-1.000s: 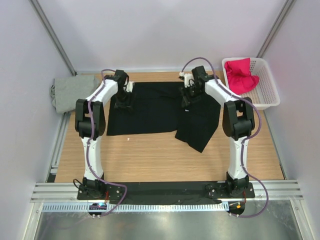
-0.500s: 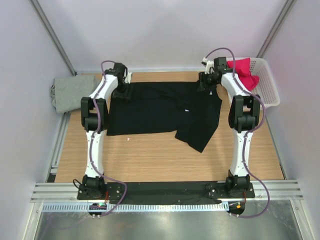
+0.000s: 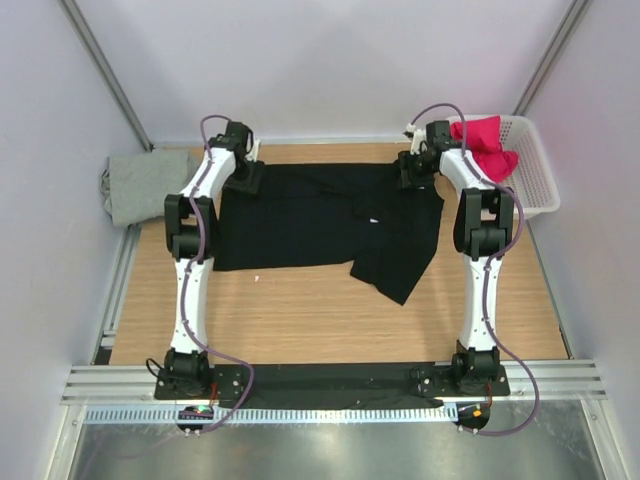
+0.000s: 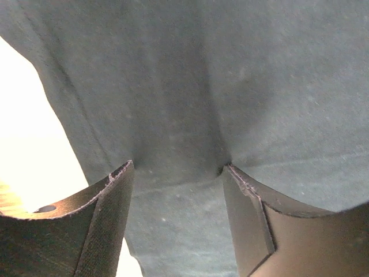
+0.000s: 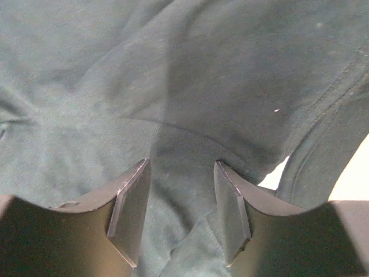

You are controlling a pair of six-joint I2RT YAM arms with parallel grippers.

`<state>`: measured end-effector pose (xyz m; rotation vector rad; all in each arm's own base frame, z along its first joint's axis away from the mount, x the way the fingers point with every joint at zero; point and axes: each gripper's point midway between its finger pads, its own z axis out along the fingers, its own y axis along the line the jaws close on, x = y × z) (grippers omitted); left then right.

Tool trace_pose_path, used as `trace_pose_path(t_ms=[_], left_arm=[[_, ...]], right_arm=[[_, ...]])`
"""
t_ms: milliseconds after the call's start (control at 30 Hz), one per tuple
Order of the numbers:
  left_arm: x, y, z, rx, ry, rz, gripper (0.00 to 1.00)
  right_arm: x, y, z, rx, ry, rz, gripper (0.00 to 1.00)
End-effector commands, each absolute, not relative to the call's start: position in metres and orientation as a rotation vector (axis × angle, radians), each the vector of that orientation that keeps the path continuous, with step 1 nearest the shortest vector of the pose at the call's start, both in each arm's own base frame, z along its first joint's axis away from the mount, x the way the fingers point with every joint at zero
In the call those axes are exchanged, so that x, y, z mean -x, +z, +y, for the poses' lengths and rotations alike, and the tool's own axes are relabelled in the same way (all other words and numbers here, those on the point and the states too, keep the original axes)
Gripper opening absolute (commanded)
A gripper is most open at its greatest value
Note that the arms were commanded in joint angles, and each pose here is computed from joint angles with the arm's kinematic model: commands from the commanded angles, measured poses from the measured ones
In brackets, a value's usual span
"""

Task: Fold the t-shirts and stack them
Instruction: Fold the tshirt

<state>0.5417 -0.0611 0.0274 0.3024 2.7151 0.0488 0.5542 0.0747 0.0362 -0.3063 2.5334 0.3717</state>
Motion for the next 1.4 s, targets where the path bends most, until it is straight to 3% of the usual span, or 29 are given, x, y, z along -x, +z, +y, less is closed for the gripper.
trace_pose_path(t_ms=[0,567,667,833,967,1200,1300,1367], left_arm=[[-0.556,0.023,-0.051,-0.300,0.118,2.682,0.65],[-0.578,0.034,-0.038,-0.327,0.228,2.599,0.71],[-0.575,0.078,-0.043,-0.323,0.196,2.544,0.71],[-0.552,0.198,-0.061,-0.301,0.080,2.360,0.71],[-0.503,0.232,-0.081,-0.414,-0.032,2.318,0.71],[-0.423,0.214,-0.101,-0.659,-0.048,2.323,0.69],[-0.401,0.198,-0.095,-0.650,-0.035,2.372,0.77],[-0.382,0.175,-0.090,-0.660,-0.036,2.432,0.78]], right_arm=[[-0.581,0.045,0.062,0.302,0.276,2.467,0.55],[-0.609,0.053,0.054,0.333,0.192,2.408,0.61],[-0.607,0.081,0.055,0.337,0.198,2.374,0.62],[-0.595,0.180,0.058,0.378,0.198,2.194,0.63],[-0.553,0.220,0.072,0.528,0.242,2.079,0.64],[-0.427,0.174,0.094,0.877,0.377,2.104,0.64],[-0.370,0.163,0.092,1.011,0.355,2.093,0.65],[-0.336,0.150,0.091,1.118,0.354,2.089,0.65]])
